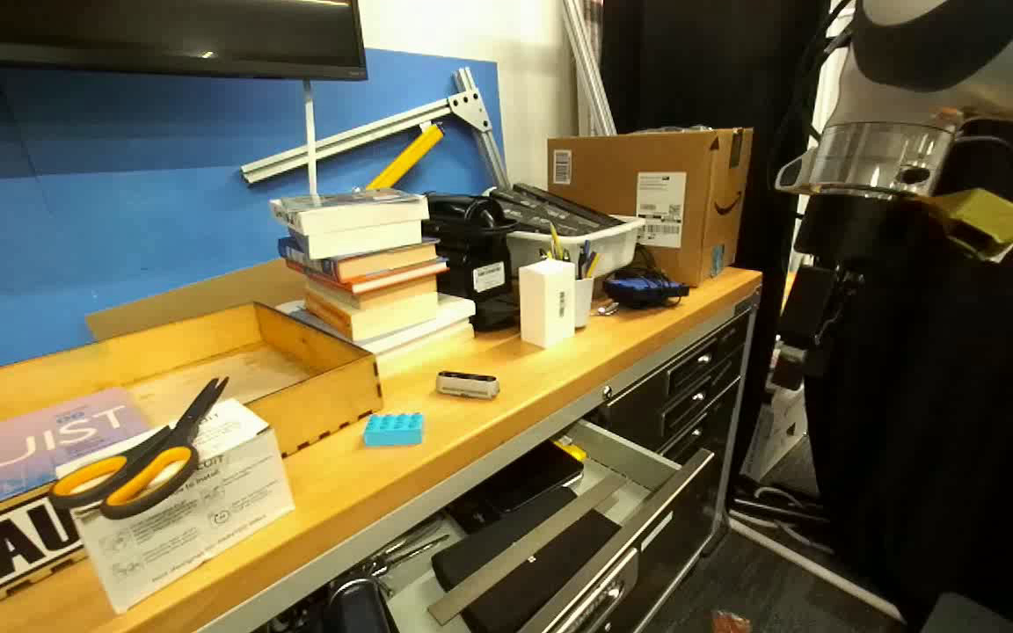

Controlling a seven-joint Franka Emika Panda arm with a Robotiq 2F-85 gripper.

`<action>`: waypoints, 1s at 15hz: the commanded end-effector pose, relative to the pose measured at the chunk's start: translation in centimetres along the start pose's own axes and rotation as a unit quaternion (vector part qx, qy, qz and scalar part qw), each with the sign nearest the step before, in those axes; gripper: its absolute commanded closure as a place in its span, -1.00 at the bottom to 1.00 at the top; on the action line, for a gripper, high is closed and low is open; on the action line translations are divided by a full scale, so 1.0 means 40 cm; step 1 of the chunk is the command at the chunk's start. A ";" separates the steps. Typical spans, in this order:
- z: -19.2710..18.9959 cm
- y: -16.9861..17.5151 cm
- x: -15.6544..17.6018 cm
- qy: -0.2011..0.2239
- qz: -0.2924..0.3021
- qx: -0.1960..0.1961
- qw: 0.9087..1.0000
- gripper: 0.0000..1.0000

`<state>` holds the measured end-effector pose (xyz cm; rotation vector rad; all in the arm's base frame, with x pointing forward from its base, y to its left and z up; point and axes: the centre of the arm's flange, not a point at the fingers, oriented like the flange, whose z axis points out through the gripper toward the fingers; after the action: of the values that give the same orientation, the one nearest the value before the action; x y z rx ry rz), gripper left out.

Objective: Put the blue building block inside the open drawer, push the drawer closed

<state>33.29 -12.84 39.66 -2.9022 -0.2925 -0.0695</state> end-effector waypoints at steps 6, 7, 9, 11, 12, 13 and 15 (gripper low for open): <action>-0.002 0.000 0.000 0.001 0.000 0.000 1.000 -1.00; -0.002 0.000 0.000 0.001 0.000 0.000 1.000 -1.00; -0.019 0.000 0.051 0.016 0.018 -0.025 0.999 -1.00; -0.021 -0.042 0.148 0.027 0.004 -0.058 0.998 -1.00; -0.020 -0.071 0.191 0.032 -0.009 -0.074 0.997 -1.00; -0.011 -0.113 0.245 0.032 -0.027 -0.085 0.995 -1.00; 0.020 -0.203 0.337 0.032 -0.062 -0.106 0.992 -1.00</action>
<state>39.19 -7.02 41.44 -3.0367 -0.3886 -0.2097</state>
